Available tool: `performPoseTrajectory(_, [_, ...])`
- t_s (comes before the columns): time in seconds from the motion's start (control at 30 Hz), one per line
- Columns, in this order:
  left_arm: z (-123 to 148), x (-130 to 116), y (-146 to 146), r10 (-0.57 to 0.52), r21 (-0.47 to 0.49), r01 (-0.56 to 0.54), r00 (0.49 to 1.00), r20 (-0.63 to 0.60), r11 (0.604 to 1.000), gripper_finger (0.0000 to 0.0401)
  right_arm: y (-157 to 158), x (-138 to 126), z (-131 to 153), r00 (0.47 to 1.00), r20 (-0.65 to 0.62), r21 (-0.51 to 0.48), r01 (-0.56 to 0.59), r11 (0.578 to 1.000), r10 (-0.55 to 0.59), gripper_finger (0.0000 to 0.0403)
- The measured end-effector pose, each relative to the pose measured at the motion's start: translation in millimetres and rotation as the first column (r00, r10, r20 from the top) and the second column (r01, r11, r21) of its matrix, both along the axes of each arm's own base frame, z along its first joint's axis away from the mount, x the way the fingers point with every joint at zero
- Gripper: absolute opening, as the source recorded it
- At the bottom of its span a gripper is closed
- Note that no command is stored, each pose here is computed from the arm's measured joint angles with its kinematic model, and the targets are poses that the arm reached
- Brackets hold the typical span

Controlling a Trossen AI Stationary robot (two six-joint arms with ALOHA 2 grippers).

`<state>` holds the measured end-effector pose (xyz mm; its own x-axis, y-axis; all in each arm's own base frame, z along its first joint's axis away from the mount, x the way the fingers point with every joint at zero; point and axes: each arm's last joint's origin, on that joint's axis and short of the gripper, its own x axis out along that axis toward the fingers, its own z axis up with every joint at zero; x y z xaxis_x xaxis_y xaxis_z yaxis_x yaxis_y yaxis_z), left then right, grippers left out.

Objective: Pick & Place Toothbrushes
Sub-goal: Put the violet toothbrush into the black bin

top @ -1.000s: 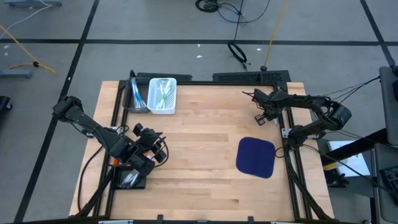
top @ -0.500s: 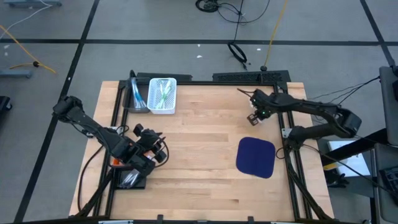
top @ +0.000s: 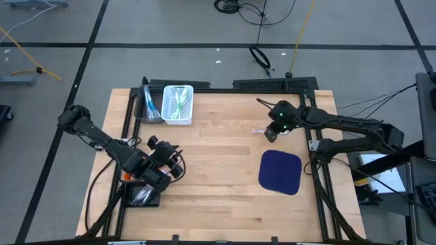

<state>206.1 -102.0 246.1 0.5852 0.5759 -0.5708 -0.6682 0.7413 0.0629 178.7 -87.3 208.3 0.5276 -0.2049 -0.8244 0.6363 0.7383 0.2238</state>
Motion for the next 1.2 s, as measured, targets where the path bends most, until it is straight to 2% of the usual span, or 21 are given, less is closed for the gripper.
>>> performPoseTrajectory(0.1, [0.9,2.1,-1.3,-0.02,0.005,0.02,1.0,0.006,1.0,0.0108,5.8,5.7,2.2,0.996,0.033,-0.02,-0.086,0.996,0.086,0.0])
performPoseTrajectory(0.2, [1.3,3.0,-1.9,-0.029,0.007,0.029,1.0,0.008,1.0,0.0108,7.1,5.4,-0.5,0.996,-0.046,-0.106,-0.077,0.991,0.073,0.0])
performPoseTrajectory(0.27, [1.4,3.4,-2.1,-0.03,0.004,0.03,0.999,0.012,1.0,0.0108,6.4,4.7,-4.4,0.994,-0.095,-0.118,-0.066,0.991,0.055,0.0])
performPoseTrajectory(0.37, [1.5,3.5,-2.2,-0.036,0.009,0.036,0.999,0.008,0.999,0.0108,5.8,5.4,-11.5,0.983,-0.161,-0.111,-0.106,0.988,0.087,0.0011])
performPoseTrajectory(0.6, [1.7,4.1,-2.6,-0.045,0.012,0.045,0.999,0.005,0.999,0.0108,-6.1,11.6,-35.9,0.953,-0.285,-0.062,-0.127,0.99,0.105,0.0095])
performPoseTrajectory(0.77, [2.0,4.7,-3.0,-0.056,0.019,0.056,0.998,0.002,0.998,0.0108,-9.4,15.9,-50.4,0.931,-0.326,0.002,-0.176,0.984,0.167,0.0161])
performPoseTrajectory(0.9, [2.2,5.1,-3.3,-0.062,0.022,0.062,0.998,0.001,0.998,0.0108,-13.4,18.7,-58.8,0.908,-0.392,-0.05,-0.183,0.982,0.149,0.0191])
performPoseTrajectory(1.07, [2.1,5.0,-3.3,-0.063,0.021,0.063,0.998,0.0,0.998,0.0108,-16.3,23.1,-65.5,0.895,-0.413,-0.073,-0.217,0.973,0.169,0.02])
performPoseTrajectory(1.2, [2.1,5.0,-3.3,-0.063,0.02,0.063,0.998,-0.001,0.998,0.0108,-16.5,26.0,-70.7,0.893,-0.409,-0.046,-0.226,0.973,0.188,0.0177])
